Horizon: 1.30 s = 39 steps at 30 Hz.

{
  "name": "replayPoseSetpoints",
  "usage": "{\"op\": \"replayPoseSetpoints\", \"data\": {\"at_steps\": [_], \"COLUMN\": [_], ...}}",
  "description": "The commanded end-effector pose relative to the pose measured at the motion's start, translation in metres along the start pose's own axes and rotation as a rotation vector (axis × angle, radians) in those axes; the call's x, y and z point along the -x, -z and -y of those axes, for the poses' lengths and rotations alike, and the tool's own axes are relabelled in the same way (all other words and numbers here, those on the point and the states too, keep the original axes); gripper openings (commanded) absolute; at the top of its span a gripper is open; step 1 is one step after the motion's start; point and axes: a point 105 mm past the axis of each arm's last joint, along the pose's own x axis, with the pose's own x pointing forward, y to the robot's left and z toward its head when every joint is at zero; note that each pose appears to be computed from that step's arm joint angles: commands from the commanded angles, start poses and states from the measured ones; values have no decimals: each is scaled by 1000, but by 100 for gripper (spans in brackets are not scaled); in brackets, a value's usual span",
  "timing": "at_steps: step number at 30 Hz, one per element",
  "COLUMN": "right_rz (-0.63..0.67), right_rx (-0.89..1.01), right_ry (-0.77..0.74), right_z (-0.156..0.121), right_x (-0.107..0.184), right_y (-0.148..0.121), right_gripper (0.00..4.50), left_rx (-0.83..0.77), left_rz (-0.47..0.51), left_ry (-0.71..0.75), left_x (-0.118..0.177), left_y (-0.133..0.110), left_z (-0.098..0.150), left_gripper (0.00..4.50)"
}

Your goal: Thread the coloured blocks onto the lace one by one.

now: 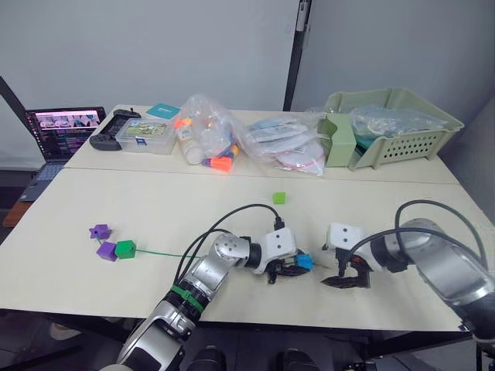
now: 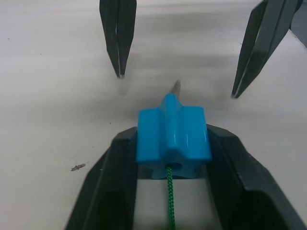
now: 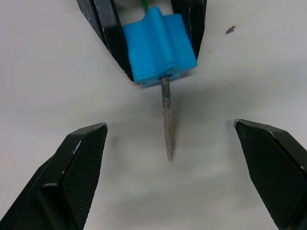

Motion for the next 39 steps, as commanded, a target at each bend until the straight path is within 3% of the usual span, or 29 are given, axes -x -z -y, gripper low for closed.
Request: {"op": "replayPoseSetpoints", "data": {"at_steps": [1, 2, 6, 16, 23, 27, 34, 39], "right_rz": [5, 12, 26, 35, 38, 42, 53, 46], "right_rx": [34, 23, 0, -39, -37, -11, 8, 28], "right_ry": [17, 8, -15, -9, -27, -51, -72, -87], "right_z": [7, 6, 3, 1, 1, 4, 14, 17], "right_x": [1, 0, -4, -7, -9, -8, -4, -2], "right_y": [-5, -6, -7, -5, -7, -14, -23, -22], "right_gripper": [450, 450, 337, 0, 0, 0, 0, 0], "left_rx": [-29, -28, -27, -34, -53, -61, -4, 46], "left_rz": [23, 22, 20, 15, -4, -88, -319, -438], "left_ry": [4, 4, 4, -4, -12, -63, -74, -136], "left_x": [1, 1, 2, 8, 51, 100, 208, 267], "left_y": [-9, -8, -8, -8, -4, 14, 55, 65], "left_z": [0, 0, 1, -2, -19, -27, -3, 6], "left_gripper": [137, 137, 136, 136, 136, 136, 136, 136]}}
